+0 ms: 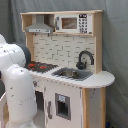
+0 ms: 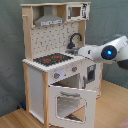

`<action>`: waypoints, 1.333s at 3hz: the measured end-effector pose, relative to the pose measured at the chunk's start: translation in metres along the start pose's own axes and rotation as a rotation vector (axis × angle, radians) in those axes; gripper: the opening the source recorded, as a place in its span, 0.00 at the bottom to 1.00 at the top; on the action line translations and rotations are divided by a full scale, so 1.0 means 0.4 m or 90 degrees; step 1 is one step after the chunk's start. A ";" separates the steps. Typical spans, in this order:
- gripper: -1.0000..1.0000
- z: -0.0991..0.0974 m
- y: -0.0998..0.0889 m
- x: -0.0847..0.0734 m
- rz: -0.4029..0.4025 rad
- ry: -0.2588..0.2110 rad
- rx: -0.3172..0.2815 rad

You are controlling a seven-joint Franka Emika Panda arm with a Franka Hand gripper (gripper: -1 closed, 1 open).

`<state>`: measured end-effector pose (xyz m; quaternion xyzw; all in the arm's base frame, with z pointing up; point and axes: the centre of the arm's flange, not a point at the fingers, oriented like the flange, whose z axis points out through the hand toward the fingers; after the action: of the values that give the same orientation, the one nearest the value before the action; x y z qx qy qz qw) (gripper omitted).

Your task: Play with the kitchen

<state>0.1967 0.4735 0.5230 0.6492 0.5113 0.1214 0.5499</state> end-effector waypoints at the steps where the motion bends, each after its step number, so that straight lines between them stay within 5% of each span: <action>1: 1.00 -0.057 -0.008 -0.027 -0.003 -0.023 -0.089; 4: 1.00 -0.174 -0.031 -0.050 -0.016 -0.066 -0.341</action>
<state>0.1309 0.4969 0.5464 0.4796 0.4401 0.2122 0.7288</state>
